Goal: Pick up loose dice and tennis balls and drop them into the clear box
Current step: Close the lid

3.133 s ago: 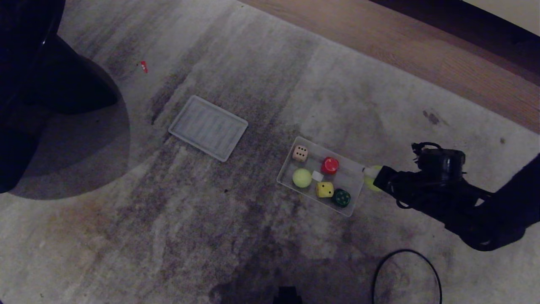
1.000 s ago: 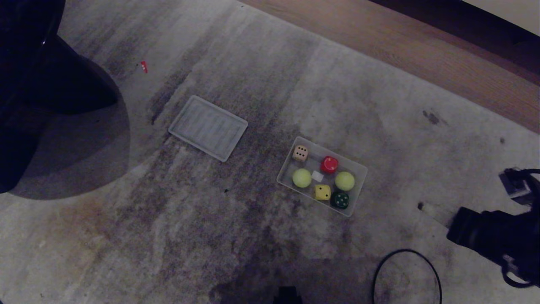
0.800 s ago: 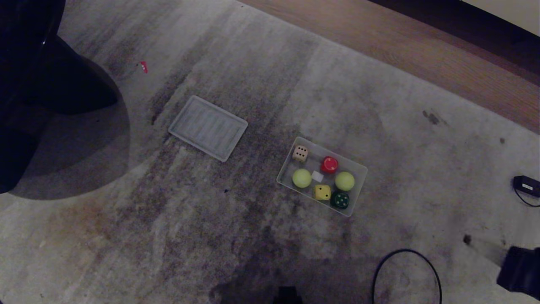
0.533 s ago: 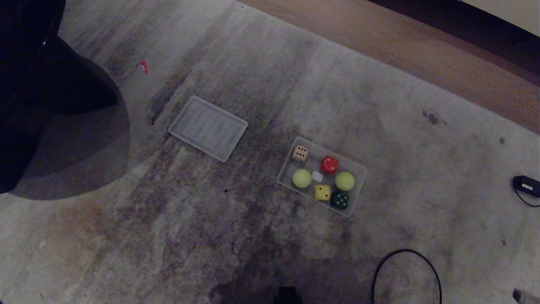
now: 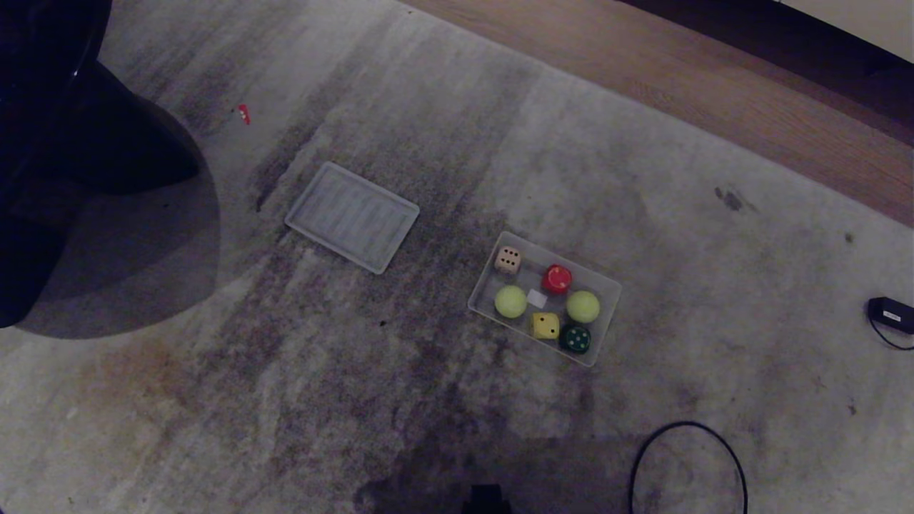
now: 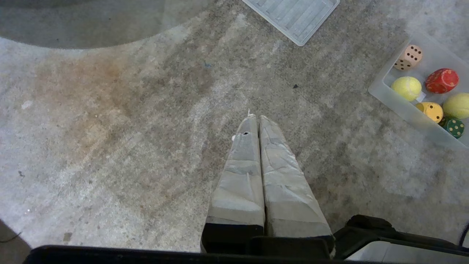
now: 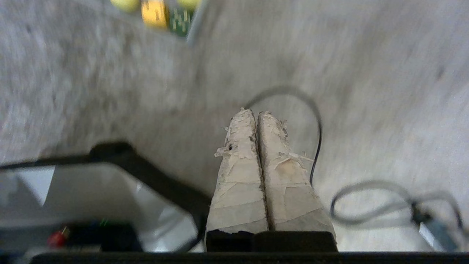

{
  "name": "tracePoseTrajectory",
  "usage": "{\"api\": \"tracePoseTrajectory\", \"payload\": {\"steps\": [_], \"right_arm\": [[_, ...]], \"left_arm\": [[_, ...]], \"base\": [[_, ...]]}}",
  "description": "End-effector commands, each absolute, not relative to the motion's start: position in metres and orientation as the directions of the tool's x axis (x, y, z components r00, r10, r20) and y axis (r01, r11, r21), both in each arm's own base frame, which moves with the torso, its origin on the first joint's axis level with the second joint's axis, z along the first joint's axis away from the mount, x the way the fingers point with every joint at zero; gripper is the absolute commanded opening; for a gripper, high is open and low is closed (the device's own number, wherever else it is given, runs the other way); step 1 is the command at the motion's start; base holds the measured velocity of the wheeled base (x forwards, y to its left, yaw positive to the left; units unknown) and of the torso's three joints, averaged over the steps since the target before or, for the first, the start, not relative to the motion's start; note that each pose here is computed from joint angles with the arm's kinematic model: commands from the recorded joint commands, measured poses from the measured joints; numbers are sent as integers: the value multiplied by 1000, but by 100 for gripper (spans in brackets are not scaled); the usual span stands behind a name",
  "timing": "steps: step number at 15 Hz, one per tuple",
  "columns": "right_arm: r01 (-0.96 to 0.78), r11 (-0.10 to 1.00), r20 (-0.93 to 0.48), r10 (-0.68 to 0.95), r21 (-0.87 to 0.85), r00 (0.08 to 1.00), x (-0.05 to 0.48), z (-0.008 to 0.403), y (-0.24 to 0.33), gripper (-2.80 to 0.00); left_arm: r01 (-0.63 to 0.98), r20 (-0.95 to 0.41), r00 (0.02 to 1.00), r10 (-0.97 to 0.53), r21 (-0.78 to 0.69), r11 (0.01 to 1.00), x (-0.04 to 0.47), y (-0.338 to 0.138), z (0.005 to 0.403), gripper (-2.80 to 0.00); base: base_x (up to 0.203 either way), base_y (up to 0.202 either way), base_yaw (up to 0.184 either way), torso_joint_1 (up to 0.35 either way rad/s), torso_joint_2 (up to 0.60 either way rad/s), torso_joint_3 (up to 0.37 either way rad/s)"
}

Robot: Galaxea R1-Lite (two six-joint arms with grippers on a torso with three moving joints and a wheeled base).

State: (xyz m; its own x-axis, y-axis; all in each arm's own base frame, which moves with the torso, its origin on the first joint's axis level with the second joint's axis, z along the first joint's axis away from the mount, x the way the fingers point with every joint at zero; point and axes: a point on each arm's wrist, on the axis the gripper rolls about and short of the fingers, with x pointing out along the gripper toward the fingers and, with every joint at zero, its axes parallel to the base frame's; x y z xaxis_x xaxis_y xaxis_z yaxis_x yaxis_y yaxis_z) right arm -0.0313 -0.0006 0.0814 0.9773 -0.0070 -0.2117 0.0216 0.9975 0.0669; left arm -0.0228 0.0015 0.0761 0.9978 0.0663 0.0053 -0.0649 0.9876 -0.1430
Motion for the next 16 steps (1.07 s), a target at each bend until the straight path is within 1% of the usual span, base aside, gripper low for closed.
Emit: {"api": "tracePoseTrajectory", "payload": {"steps": [1, 16], "right_arm": [[20, 998, -183, -8, 64, 983, -35, 77, -1, -280], [21, 998, -183, -9, 64, 983, -35, 77, -1, -280]], "left_arm": [[-66, 3, 998, 67, -144, 987, -23, 2, 76, -280], [-66, 3, 998, 67, -145, 987, -23, 2, 76, -280]], "base": [[0, 0, 0, 0, 0, 0], [0, 0, 0, 0, 0, 0]]}}
